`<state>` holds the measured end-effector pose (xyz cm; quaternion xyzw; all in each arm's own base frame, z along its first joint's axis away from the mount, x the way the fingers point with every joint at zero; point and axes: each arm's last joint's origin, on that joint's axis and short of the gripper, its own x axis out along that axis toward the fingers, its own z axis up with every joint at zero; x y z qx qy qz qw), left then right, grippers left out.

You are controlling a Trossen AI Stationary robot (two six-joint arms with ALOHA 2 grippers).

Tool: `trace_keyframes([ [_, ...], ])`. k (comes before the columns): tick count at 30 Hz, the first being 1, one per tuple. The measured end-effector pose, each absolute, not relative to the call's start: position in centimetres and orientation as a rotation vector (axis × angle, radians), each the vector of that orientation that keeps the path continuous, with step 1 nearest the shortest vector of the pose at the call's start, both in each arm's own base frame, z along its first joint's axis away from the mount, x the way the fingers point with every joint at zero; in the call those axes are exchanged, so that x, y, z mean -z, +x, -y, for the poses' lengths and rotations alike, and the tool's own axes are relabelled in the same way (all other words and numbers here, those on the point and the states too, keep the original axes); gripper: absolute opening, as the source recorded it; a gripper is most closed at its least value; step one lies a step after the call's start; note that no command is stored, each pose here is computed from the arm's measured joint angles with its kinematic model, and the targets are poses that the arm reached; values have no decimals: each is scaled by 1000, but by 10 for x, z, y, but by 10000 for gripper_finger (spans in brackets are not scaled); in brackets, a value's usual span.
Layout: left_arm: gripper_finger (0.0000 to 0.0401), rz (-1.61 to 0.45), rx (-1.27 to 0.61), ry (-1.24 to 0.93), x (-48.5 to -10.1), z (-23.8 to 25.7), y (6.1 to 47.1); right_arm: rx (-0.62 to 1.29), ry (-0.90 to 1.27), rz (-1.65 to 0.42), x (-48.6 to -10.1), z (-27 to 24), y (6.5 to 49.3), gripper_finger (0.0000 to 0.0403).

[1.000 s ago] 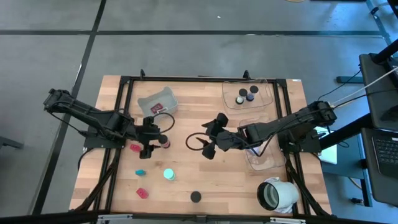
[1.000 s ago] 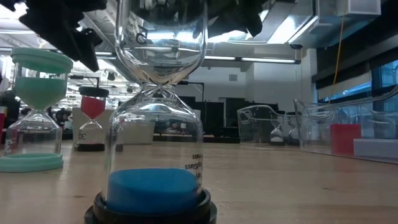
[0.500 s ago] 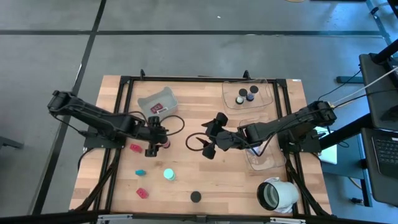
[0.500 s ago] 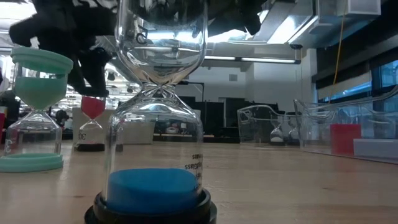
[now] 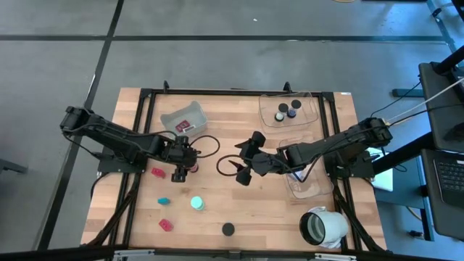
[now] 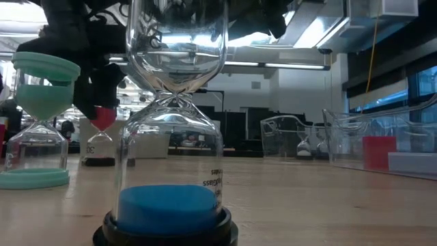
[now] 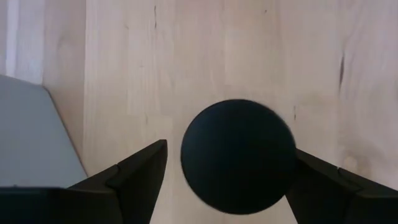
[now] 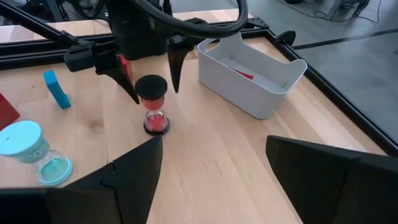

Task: Pick & Place Office items
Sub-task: Put the orange hourglass into the top transparent bin

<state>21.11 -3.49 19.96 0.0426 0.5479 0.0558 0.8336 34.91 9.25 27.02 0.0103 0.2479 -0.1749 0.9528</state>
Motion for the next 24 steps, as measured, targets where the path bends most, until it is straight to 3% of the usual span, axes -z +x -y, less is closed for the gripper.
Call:
trace_keyframes([
  [12, 212, -1094, -116, -33, -203, 38, 217, 360, 27, -502, -270, -93, 349, 288],
  [19, 210, -1006, -190, -122, -222, 37, 220, 362, 34, -500, -270, -93, 349, 288],
  [24, 210, -829, -279, -105, -259, 37, 218, 401, 54, -484, -271, -92, 349, 288],
])
